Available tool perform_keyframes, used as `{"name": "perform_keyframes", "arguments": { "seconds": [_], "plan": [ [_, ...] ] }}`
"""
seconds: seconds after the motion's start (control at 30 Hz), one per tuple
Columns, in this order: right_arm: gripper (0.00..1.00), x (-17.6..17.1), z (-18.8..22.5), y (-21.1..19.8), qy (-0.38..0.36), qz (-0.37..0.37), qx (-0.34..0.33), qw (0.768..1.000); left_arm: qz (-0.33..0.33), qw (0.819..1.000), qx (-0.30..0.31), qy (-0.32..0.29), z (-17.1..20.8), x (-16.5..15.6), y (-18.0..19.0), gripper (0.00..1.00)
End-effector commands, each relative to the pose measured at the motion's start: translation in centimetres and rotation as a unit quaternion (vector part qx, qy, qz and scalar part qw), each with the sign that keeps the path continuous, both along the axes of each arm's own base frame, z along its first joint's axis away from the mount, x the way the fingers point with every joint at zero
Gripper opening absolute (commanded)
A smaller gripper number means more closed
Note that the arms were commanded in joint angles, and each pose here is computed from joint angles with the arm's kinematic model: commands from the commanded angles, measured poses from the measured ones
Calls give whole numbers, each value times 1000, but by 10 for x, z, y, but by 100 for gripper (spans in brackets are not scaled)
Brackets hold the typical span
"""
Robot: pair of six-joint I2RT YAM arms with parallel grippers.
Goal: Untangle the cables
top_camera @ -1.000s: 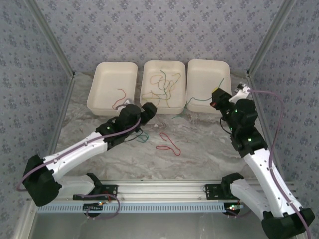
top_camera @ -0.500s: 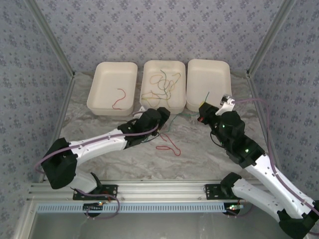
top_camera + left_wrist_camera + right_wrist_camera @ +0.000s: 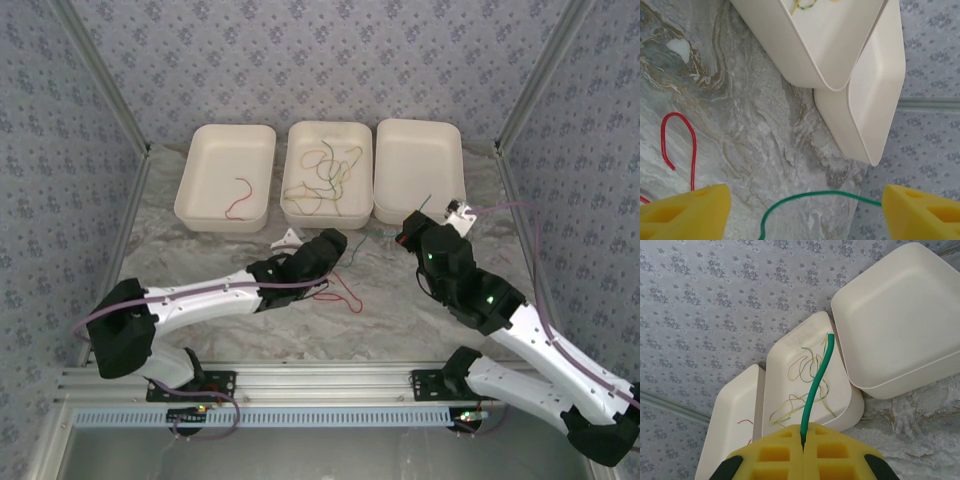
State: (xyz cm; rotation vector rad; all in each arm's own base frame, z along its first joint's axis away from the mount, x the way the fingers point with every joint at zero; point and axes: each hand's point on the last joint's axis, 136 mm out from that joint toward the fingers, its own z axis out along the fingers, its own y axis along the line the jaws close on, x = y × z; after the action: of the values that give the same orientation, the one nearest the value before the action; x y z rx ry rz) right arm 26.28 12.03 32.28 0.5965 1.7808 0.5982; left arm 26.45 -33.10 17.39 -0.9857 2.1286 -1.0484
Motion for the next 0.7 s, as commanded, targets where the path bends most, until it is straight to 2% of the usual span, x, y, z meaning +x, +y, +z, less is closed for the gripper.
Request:
{"name": "perform_keyframes", "arguments": {
  "seconds": [0.0, 0.07, 0.1, 0.33, 0.47, 0.67],
  "plan": [
    [0, -5, 16, -17, -5, -53, 25, 998, 51, 999, 8, -3, -10, 6, 13, 61],
    [0, -5, 16, -14, -2, -52, 24, 998, 56, 998, 5, -3, -14, 6, 15, 43],
    [0, -6, 17, -14, -2, -51, 26, 998, 56, 998, 6, -3, -14, 6, 15, 39],
    [0, -7, 16, -16, 0, -57, 26, 998, 51, 999, 7, -7, -11, 6, 14, 34],
    [0, -8, 18, -13, -1, -52, 34, 998, 53, 999, 6, -5, -12, 4, 16, 2],
    [0, -12, 19, -16, -2, -52, 41, 998, 68, 998, 9, -15, -11, 5, 26, 0]
  ]
}}
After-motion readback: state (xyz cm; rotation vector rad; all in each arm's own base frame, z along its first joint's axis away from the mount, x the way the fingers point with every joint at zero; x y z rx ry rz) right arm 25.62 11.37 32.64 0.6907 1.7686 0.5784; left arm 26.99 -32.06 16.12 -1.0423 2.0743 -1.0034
